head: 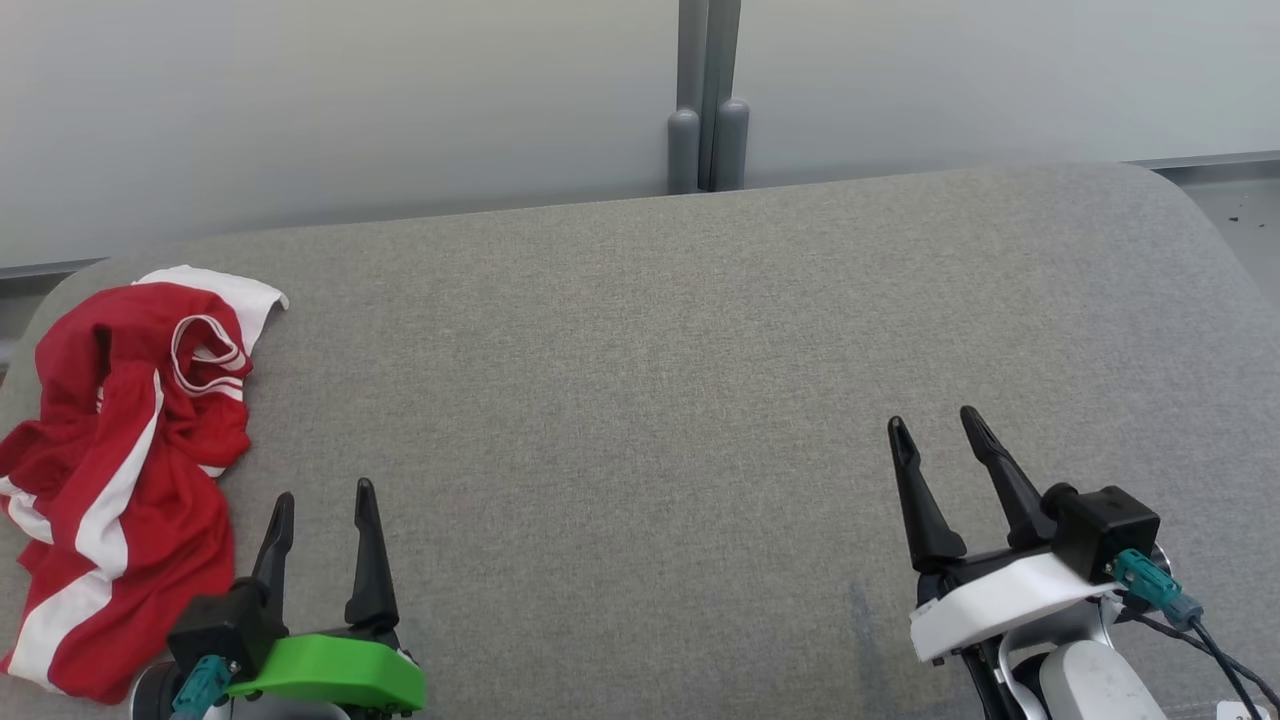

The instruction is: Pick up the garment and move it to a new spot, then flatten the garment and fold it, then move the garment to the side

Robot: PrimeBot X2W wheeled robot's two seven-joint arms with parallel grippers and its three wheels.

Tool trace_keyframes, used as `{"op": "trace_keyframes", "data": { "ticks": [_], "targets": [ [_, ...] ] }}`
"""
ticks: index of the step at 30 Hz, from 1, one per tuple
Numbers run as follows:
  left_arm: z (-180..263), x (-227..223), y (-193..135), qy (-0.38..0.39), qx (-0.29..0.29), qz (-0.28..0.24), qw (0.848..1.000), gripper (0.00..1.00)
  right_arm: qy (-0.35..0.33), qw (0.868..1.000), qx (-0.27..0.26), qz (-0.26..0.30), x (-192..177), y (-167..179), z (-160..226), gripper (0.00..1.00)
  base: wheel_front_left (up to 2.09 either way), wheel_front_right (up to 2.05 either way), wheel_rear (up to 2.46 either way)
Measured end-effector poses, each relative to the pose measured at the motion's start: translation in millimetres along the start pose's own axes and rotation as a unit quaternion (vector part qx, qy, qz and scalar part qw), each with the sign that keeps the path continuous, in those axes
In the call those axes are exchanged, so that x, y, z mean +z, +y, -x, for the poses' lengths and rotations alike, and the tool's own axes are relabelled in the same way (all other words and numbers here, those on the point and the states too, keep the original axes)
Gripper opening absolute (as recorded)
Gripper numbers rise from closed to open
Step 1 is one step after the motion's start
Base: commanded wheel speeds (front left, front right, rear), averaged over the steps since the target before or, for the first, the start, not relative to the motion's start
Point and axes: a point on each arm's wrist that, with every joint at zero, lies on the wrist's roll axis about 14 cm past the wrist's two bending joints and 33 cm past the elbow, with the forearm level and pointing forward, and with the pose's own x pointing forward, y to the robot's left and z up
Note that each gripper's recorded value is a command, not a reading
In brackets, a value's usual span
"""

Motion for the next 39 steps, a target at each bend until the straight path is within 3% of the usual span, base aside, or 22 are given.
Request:
{"op": "trace_keyframes", "data": {
  "ticks": [25, 39],
  "targets": [
    [5, 2, -11, -0.015, -0.019, -0.054, 0.998, 1.00, -0.004, 0.998, 0.016, 0.067, -3, 5, 4, 1.00, 0.00, 0.00, 0.00],
    [5, 2, -10, -0.014, -0.017, -0.052, 0.998, 1.00, -0.004, 0.998, 0.013, 0.067, -3, 2, 4, 1.00, 0.00, 0.00, 0.00]
  ]
}}
